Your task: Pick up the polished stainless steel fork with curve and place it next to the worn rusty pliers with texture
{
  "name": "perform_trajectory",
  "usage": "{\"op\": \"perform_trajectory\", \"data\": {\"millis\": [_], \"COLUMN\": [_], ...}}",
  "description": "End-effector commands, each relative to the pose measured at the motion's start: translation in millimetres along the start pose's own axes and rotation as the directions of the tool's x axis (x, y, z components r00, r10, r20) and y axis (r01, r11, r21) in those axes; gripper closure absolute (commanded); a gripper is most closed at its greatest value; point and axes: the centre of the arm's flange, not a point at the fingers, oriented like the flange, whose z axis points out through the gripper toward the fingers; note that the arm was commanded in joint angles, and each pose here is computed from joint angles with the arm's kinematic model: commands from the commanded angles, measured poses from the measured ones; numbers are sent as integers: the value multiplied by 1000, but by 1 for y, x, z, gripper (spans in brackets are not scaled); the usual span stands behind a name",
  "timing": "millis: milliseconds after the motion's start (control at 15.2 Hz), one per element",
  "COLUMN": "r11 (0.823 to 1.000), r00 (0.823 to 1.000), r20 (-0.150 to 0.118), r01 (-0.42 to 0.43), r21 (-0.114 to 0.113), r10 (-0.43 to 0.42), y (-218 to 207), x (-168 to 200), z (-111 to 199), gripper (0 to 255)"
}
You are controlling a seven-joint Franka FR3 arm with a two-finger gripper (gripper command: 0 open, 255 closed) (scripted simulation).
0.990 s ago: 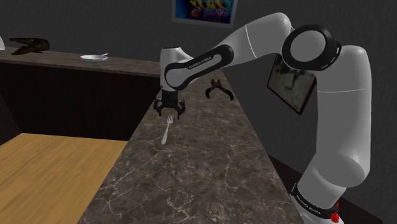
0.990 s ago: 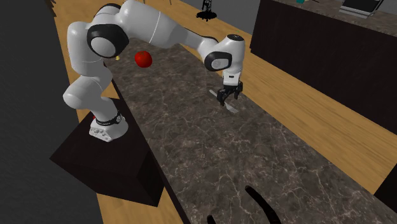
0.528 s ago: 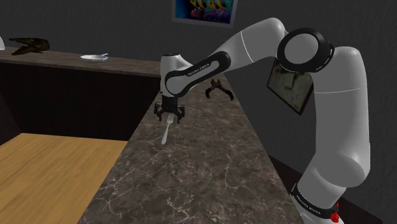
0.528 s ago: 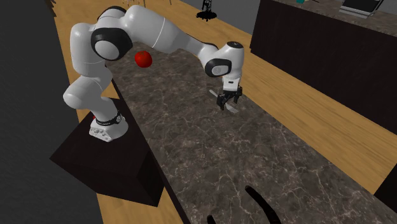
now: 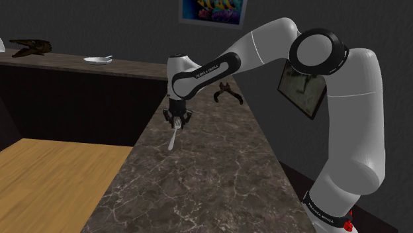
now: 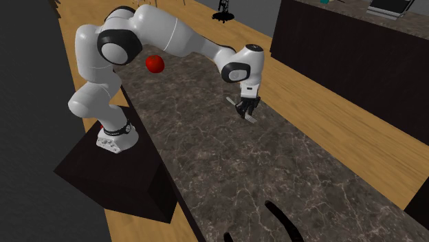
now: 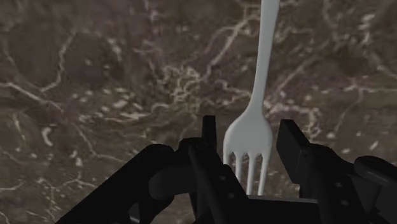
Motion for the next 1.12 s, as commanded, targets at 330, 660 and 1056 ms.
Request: {"op": "perform_trajectory", "data": {"millis": [330, 660, 1056], "r11": [1000, 1000, 1000], "r00": [1000, 1000, 1000], "r20": [-2, -2, -2], "r01": [3, 3, 3], "r21": [18, 18, 18], "r10": [-3, -3, -3], "y": [-2, -3, -3], "x": [-5, 0, 2], "z": [4, -17, -48], "gripper": [255, 255, 255]}}
